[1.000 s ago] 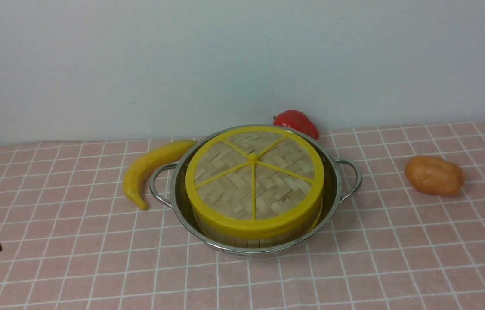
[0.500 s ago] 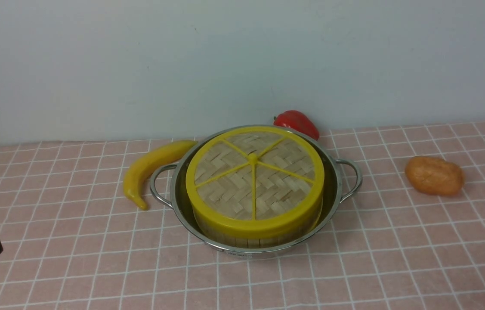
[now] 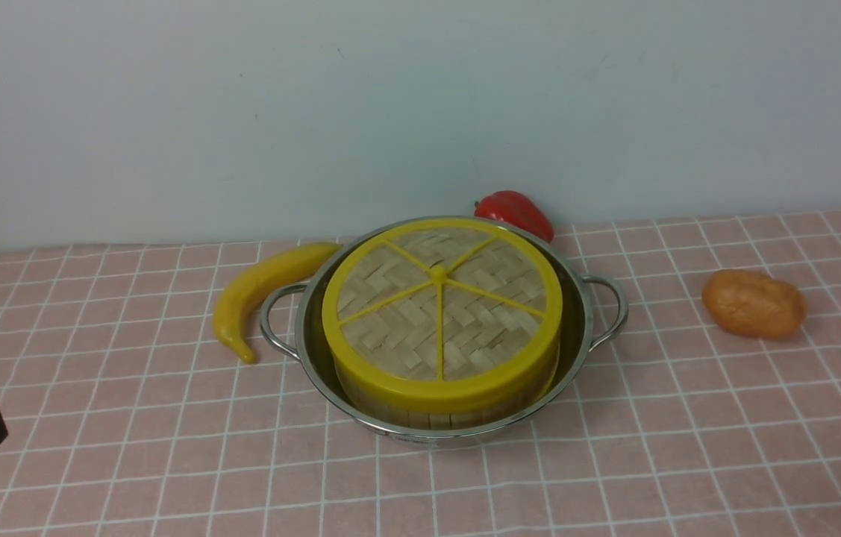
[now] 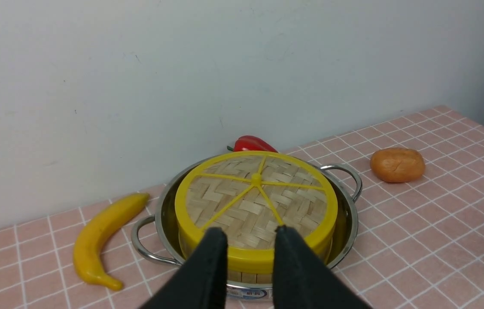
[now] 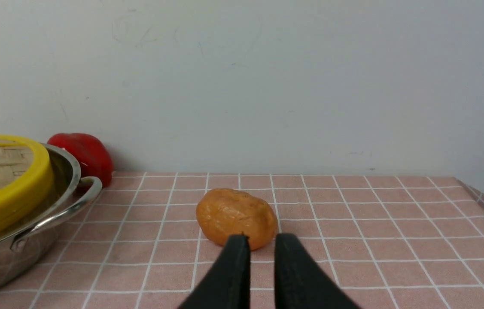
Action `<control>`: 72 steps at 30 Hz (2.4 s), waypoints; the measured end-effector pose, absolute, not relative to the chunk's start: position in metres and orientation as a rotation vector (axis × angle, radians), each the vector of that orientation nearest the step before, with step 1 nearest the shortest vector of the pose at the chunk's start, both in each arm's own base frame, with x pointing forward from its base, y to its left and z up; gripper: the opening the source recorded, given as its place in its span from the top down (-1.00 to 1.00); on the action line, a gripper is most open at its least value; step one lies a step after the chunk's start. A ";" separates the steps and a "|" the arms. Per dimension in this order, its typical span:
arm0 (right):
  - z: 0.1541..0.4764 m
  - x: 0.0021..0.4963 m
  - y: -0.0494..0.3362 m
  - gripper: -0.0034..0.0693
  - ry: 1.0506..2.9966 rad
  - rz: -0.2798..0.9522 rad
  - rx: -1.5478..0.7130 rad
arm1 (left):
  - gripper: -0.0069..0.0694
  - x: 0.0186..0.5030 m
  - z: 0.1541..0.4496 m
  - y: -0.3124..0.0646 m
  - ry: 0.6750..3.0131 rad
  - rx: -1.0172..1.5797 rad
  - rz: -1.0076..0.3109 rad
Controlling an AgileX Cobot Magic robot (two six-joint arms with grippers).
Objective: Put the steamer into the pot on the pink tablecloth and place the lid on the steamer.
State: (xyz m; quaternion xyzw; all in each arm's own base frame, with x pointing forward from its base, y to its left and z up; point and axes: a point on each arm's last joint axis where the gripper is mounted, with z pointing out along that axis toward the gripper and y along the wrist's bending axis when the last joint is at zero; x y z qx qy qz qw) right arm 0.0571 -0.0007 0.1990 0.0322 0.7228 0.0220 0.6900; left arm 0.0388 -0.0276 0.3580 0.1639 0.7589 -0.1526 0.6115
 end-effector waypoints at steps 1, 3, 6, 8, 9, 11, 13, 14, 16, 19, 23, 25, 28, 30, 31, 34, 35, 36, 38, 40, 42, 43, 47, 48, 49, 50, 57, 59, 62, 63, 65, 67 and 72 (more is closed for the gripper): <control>0.199 0.057 -0.001 0.57 1.616 0.049 0.072 | 0.39 0.039 0.358 -0.028 1.751 0.378 -0.352; 0.199 0.057 -0.001 0.56 1.616 0.049 0.072 | 0.37 0.039 0.358 -0.028 1.751 0.378 -0.352; 0.199 0.057 -0.001 0.55 1.616 0.049 0.072 | 0.35 0.039 0.358 -0.027 1.750 0.386 -0.341; 0.199 0.057 -0.001 0.54 1.616 0.049 0.072 | 0.35 0.039 0.354 -0.025 1.738 0.423 -0.268; 0.199 0.057 -0.001 0.53 1.616 0.049 0.072 | 0.34 0.037 0.351 -0.023 1.731 0.443 -0.216; 0.199 0.057 -0.001 0.52 1.616 0.049 0.072 | 0.32 0.039 0.334 -0.018 1.740 0.455 -0.093; 0.199 0.057 -0.001 0.51 1.615 0.049 0.072 | 0.31 0.041 0.316 -0.014 1.744 0.435 0.006; 0.199 0.057 -0.001 0.50 1.616 0.049 0.072 | 0.31 0.045 0.301 -0.012 1.762 0.424 0.039; 0.199 0.057 -0.001 0.48 1.616 0.049 0.072 | 0.29 0.050 0.271 -0.009 1.775 0.373 0.096; 0.199 0.057 -0.001 0.44 1.612 0.049 0.072 | 0.29 0.055 0.226 -0.006 1.796 0.300 0.113; 0.199 0.057 -0.001 0.41 1.610 0.049 0.072 | 0.27 0.055 0.197 -0.005 1.757 0.198 0.082; 0.199 0.057 -0.001 0.39 1.610 0.049 0.072 | 0.26 0.055 0.191 -0.004 1.751 0.174 0.070; 0.199 0.057 -0.001 0.36 1.611 0.049 0.072 | 0.25 0.055 0.186 -0.004 1.765 0.136 0.042; 0.199 0.057 -0.001 0.34 1.610 0.049 0.072 | 0.24 0.055 0.185 -0.004 1.769 0.120 0.030; 0.199 0.057 -0.001 0.32 1.610 0.049 0.072 | 0.24 0.055 0.185 -0.004 1.770 0.108 0.017; 0.199 0.057 -0.001 0.29 1.610 0.049 0.072 | 0.22 0.055 0.185 -0.005 1.771 0.099 0.005; 0.199 0.057 -0.001 0.28 1.610 0.049 0.072 | 0.21 0.055 0.185 -0.005 1.771 0.098 0.004; 0.199 0.057 -0.001 0.27 1.610 0.049 0.072 | 0.21 0.055 0.185 -0.005 1.771 0.097 0.003; 0.199 0.057 -0.001 0.26 1.610 0.049 0.072 | 0.21 0.055 0.185 -0.005 1.772 0.095 0.000; 0.199 0.057 -0.001 0.25 1.610 0.049 0.072 | 0.21 0.055 0.185 -0.005 1.772 0.093 -0.001; 0.199 0.057 -0.001 0.25 1.610 0.049 0.072 | 0.20 0.055 0.185 -0.005 1.772 0.093 -0.001; 0.199 0.057 -0.001 0.25 1.610 0.049 0.072 | 0.19 0.055 0.185 -0.005 1.772 0.093 -0.001; 0.199 0.057 -0.001 0.25 1.610 0.049 0.072 | 0.19 0.055 0.185 -0.005 1.772 0.098 0.003; 0.199 0.057 -0.001 0.25 1.610 0.049 0.072 | 0.18 0.055 0.185 -0.005 1.772 0.100 0.004; 0.199 0.057 -0.001 0.25 1.610 0.049 0.072 | 0.18 0.055 0.185 -0.005 1.772 0.100 0.004; 0.199 0.057 -0.001 0.25 1.610 0.049 0.072 | 0.18 0.055 0.185 -0.005 1.772 0.102 0.006; 0.199 0.057 -0.001 0.25 1.610 0.049 0.072 | 0.18 0.055 0.185 -0.005 1.771 0.106 0.009; 0.199 0.057 -0.001 0.25 1.610 0.049 0.072 | 0.18 0.055 0.185 -0.005 1.771 0.106 0.009; 0.199 0.057 -0.001 0.25 1.610 0.049 0.072 | 0.18 0.055 0.185 -0.005 1.771 0.107 0.010; 0.199 0.057 -0.001 0.25 1.610 0.049 0.072 | 0.18 0.055 0.185 -0.005 1.771 0.107 0.009; 0.199 0.057 -0.001 0.25 1.610 0.049 0.072 | 0.18 0.055 0.185 -0.005 1.771 0.107 0.009; 0.199 0.057 -0.001 0.25 1.610 0.050 0.073 | 0.18 0.055 0.185 -0.005 1.771 0.107 0.009; 0.199 0.057 -0.001 0.25 1.610 0.050 0.073 | 0.18 0.055 0.185 -0.005 1.771 0.107 0.009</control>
